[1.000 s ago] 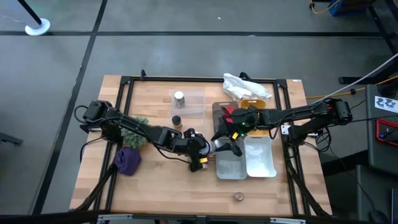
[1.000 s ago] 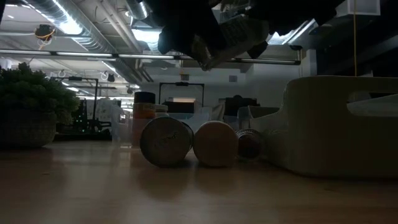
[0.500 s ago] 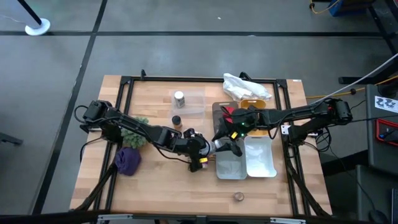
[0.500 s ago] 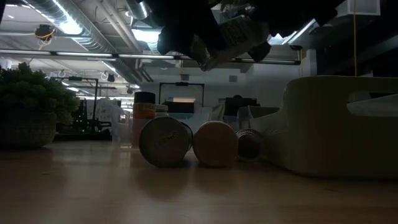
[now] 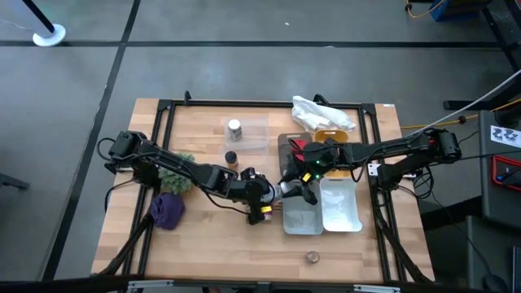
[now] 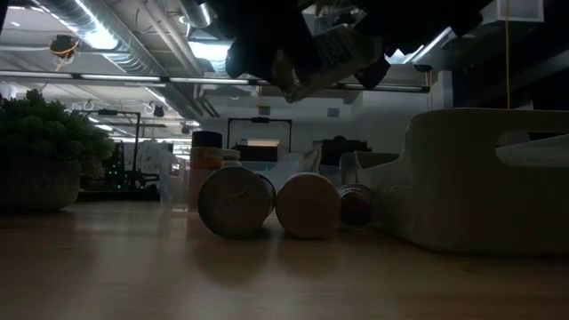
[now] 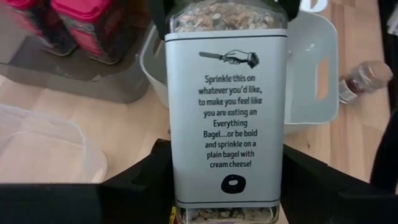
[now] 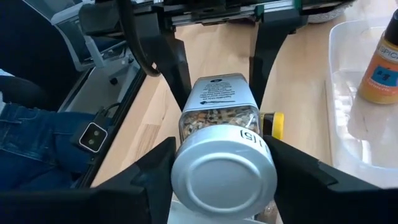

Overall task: Sort spices by type
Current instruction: Put the white seasoning bottle into the top transparent bin

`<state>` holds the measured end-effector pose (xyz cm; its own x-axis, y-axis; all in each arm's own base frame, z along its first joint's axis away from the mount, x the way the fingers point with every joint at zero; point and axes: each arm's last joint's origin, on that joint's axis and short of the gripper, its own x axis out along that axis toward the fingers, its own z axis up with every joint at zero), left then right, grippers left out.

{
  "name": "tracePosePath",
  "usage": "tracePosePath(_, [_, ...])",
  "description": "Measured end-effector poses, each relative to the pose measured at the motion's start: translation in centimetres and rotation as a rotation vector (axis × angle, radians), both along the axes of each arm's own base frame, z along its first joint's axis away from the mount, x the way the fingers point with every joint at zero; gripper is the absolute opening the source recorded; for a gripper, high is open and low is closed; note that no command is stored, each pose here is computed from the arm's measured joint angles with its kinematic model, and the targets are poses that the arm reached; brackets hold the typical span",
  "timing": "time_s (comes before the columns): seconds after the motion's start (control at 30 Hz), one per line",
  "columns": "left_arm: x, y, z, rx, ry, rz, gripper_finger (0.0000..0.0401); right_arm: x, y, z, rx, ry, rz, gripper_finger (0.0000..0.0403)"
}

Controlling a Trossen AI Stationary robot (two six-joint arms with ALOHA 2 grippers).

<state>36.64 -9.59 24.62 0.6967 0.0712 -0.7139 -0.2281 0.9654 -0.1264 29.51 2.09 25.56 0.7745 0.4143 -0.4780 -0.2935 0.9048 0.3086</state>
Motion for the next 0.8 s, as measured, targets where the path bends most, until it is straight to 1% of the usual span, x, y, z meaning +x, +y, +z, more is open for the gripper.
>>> tracePosePath(0.07, [0.0,0.1,0.0,-0.016,0.009,-0.035,0.0229,0.0,0.0,0.0,-0.003,0.002,-0.004,0.0210])
tracePosePath(0.2, [0.0,0.7,-0.2,-0.041,0.043,-0.049,0.0241,0.0,-0.1,-0.1,-0.013,0.007,-0.020,0.0210])
tracePosePath(0.3, [-0.7,1.5,-0.2,-0.036,0.111,-0.035,0.0248,0.0,-0.1,-0.1,-0.023,0.006,-0.037,0.0210])
tracePosePath(0.4, [-1.6,2.4,0.3,-0.008,0.174,-0.034,0.0250,0.0,-0.3,-0.2,-0.051,0.011,-0.082,0.0210])
tracePosePath(0.47, [-2.2,2.8,0.7,0.012,0.196,-0.044,0.0250,0.0,-0.9,-0.2,-0.066,0.019,-0.118,0.0210])
tracePosePath(0.6, [-3.4,3.1,2.3,0.053,0.196,-0.081,0.0251,0.2,-2.5,-0.2,-0.093,0.006,-0.216,0.0210])
tracePosePath(0.7, [-4.7,3.7,3.6,0.082,0.197,-0.058,0.0251,0.2,-4.3,0.3,-0.104,0.002,-0.293,0.0210])
tracePosePath(0.8, [-6.2,4.6,4.9,0.132,0.204,0.003,0.0251,0.6,-6.2,1.3,-0.108,-0.019,-0.359,0.0210])
